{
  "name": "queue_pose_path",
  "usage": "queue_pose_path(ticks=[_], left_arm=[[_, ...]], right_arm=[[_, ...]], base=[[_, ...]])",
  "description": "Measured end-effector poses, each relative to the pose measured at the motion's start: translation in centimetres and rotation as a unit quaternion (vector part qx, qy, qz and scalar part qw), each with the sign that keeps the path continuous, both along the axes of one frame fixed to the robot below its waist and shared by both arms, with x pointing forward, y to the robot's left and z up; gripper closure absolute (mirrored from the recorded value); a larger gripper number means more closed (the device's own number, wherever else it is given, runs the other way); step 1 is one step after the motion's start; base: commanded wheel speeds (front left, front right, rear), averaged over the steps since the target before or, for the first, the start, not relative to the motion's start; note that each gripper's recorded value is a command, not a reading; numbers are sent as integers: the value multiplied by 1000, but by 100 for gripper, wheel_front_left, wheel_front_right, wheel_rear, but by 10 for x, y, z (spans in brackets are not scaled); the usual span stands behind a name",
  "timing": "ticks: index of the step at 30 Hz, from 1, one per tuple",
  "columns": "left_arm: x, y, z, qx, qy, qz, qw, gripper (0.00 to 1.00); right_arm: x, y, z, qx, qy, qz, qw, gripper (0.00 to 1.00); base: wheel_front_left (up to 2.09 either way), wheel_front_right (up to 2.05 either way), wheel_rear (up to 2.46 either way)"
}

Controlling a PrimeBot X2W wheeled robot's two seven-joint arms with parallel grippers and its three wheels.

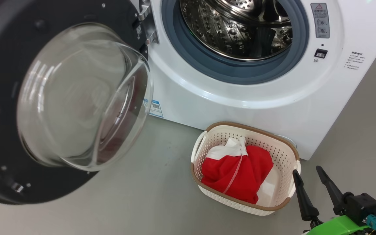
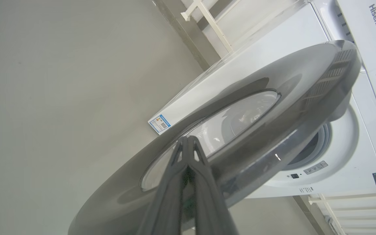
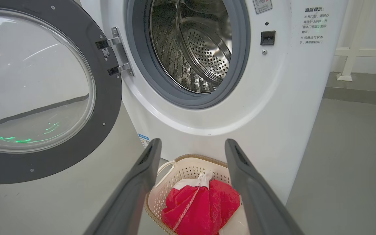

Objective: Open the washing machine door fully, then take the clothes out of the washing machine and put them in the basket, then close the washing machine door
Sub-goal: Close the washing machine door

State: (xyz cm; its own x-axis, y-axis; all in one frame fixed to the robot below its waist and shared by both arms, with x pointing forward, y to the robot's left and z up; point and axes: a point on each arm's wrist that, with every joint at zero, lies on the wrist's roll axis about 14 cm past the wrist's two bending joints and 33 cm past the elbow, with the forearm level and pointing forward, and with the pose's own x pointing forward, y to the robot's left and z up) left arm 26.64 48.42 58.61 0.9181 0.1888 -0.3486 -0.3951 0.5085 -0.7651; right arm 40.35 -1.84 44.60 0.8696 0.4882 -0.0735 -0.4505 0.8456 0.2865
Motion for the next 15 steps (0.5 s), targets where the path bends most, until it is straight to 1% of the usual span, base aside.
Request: queue_pose_path(ticks=[7,12,15], left_arm=[[5,-39,-3,-1,-11,-74,997,100],[8,-68,11,9,-30,-137,990,100],[10,-82,14,17,-36,-163,986,100]], right_arm=[[-9,-7,2,-4,0,-8,1000,0],[-10,-10,9,-3,-9,-14,1000,0],[-11,-12,12,-2,-13,-17,1000,0]], base=[[0,0,0],[0,0,0],[0,0,0]])
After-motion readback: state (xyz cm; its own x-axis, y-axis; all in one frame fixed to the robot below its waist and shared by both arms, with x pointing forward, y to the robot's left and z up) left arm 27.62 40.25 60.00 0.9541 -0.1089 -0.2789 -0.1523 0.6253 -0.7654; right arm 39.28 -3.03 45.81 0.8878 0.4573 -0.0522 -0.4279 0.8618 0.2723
